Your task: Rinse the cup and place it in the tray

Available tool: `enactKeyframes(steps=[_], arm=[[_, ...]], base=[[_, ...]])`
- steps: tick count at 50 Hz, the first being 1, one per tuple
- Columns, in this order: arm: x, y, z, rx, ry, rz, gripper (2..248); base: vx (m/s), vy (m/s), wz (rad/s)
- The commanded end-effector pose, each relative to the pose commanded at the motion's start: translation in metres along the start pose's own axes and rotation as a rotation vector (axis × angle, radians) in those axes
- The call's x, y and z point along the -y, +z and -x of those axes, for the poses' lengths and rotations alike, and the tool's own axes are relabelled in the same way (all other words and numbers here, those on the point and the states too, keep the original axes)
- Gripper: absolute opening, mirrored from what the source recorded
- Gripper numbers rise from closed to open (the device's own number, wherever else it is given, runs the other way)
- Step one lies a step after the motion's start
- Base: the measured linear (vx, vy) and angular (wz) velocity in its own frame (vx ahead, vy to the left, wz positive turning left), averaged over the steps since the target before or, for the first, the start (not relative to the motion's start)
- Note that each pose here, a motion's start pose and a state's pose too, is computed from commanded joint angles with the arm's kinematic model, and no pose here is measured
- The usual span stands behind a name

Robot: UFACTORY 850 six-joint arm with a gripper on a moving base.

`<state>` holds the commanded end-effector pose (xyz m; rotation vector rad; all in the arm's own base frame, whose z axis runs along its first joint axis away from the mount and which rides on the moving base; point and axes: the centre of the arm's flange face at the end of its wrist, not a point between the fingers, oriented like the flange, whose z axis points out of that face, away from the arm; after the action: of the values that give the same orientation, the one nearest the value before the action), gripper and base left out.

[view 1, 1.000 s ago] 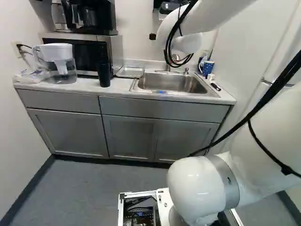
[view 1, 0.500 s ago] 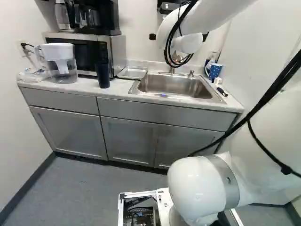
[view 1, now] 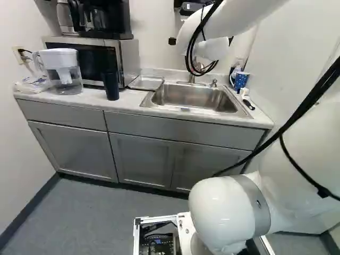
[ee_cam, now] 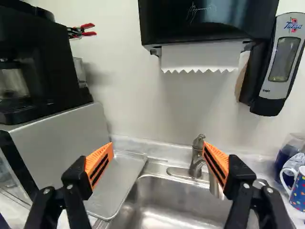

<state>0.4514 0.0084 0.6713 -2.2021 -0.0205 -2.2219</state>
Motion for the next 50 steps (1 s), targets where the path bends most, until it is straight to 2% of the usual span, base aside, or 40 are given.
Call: enactKeyframes(steps=[28,50], arm=[[0.000,0.002,0.000,0.000,0.000,0.000,247],[-0.003,0.024,-0.001,0.006,0.000,0.007,247]], base=[[0.000,0.000,0.000],[0.000,0.000,0.000]])
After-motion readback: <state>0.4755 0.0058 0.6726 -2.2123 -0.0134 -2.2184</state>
